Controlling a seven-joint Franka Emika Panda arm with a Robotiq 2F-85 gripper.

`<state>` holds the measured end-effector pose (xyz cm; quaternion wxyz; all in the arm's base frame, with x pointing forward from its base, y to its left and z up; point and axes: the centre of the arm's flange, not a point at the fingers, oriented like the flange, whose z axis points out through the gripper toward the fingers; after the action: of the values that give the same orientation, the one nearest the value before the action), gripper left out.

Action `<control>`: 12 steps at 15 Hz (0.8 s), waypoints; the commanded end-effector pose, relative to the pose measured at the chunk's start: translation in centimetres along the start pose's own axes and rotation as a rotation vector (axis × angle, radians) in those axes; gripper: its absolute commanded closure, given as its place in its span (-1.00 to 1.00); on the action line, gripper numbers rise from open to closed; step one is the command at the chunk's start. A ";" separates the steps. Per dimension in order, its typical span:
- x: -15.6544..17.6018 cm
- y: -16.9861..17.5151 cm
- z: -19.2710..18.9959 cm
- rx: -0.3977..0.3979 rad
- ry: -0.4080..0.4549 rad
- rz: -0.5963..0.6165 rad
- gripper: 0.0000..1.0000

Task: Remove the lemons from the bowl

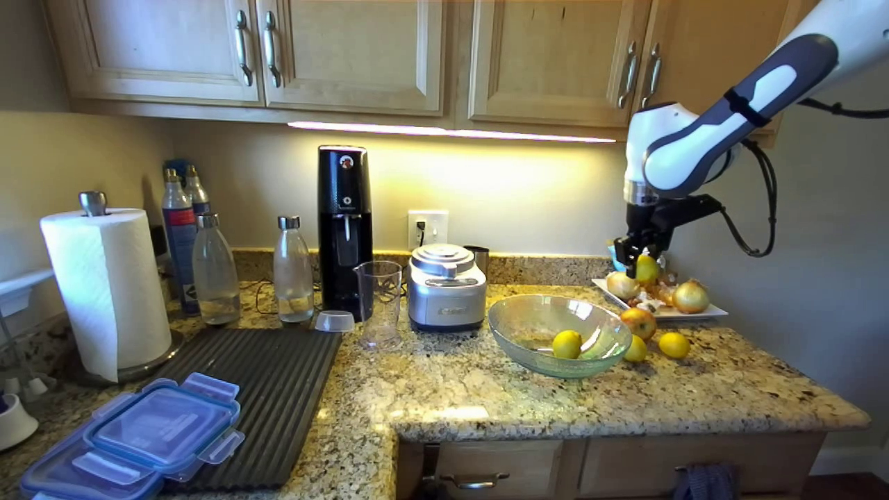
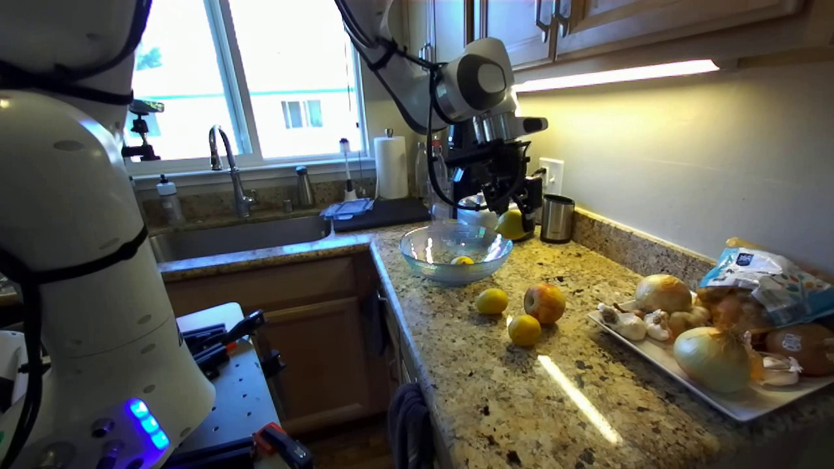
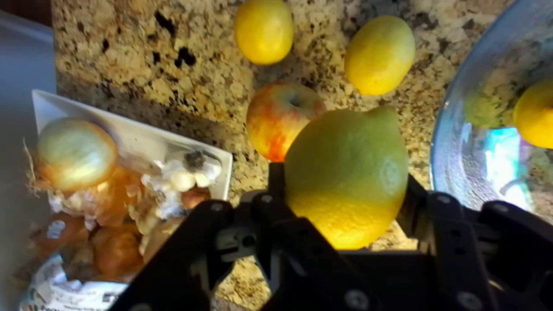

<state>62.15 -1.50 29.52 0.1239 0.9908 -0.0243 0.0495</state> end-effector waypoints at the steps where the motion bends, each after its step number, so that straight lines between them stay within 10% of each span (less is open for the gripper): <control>1: -4.2 2.1 1.6 -0.014 -0.050 0.129 0.32; 12: -9.4 2.1 10.0 0.116 -0.088 0.313 0.32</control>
<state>55.53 -5.97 21.10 0.0787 0.9833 -0.1637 0.0086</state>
